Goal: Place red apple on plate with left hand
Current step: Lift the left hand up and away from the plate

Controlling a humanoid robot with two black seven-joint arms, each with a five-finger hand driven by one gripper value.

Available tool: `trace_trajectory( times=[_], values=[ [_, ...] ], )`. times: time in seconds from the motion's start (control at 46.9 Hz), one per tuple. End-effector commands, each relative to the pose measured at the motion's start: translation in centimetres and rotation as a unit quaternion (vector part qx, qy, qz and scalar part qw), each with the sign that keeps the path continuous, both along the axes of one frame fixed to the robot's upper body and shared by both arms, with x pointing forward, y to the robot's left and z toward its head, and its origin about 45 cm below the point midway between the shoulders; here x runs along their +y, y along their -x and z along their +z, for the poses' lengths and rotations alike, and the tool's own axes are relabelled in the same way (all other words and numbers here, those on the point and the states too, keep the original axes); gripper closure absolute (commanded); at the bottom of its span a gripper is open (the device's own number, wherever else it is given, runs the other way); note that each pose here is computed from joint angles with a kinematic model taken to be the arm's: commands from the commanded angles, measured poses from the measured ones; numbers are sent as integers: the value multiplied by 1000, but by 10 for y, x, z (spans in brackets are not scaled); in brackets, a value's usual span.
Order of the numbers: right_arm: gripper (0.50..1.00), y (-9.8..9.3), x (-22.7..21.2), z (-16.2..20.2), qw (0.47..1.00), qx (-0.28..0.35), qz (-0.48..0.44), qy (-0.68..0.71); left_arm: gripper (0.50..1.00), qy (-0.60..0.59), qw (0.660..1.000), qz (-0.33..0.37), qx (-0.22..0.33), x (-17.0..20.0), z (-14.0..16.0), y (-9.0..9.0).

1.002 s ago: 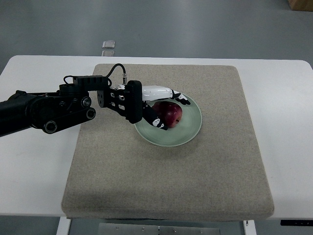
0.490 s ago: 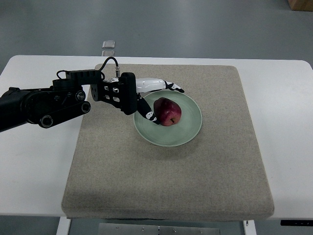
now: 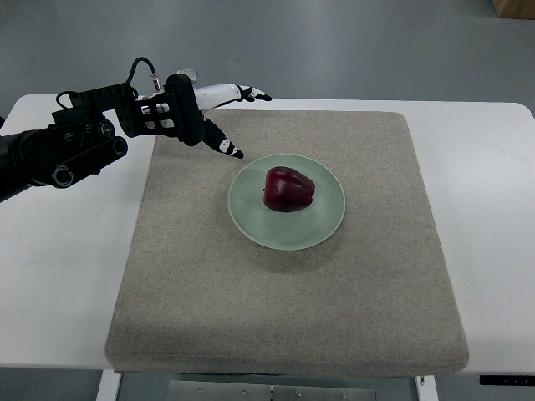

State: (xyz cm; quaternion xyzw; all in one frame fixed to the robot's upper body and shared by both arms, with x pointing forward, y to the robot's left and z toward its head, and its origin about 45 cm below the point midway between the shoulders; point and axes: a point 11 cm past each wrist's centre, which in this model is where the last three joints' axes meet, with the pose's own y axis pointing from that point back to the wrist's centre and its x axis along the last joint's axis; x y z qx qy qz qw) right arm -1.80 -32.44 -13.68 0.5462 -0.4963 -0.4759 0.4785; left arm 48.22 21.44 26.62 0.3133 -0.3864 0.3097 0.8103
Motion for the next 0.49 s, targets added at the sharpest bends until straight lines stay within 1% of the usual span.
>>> trace_trajectory(
  times=[0.0, 0.085, 0.277, 0.341, 0.469],
  values=[
    [536, 0, 0, 0, 1000, 0, 0, 0, 534, 9, 1000, 23, -1, 11, 2, -6],
    [536, 0, 0, 0, 1000, 0, 0, 0, 508, 44, 998, 53, 5, 22, 7, -11],
    [538, 0, 0, 0, 1000, 0, 0, 0, 508, 139, 984, 106, 23, 32, 16, -19],
    [536, 0, 0, 0, 1000, 0, 0, 0, 508, 182, 974, 130, 28, 34, 20, -22],
    [536, 0, 0, 0, 1000, 0, -1, 0, 508, 265, 943, 200, 31, 51, 27, -31]
  ],
)
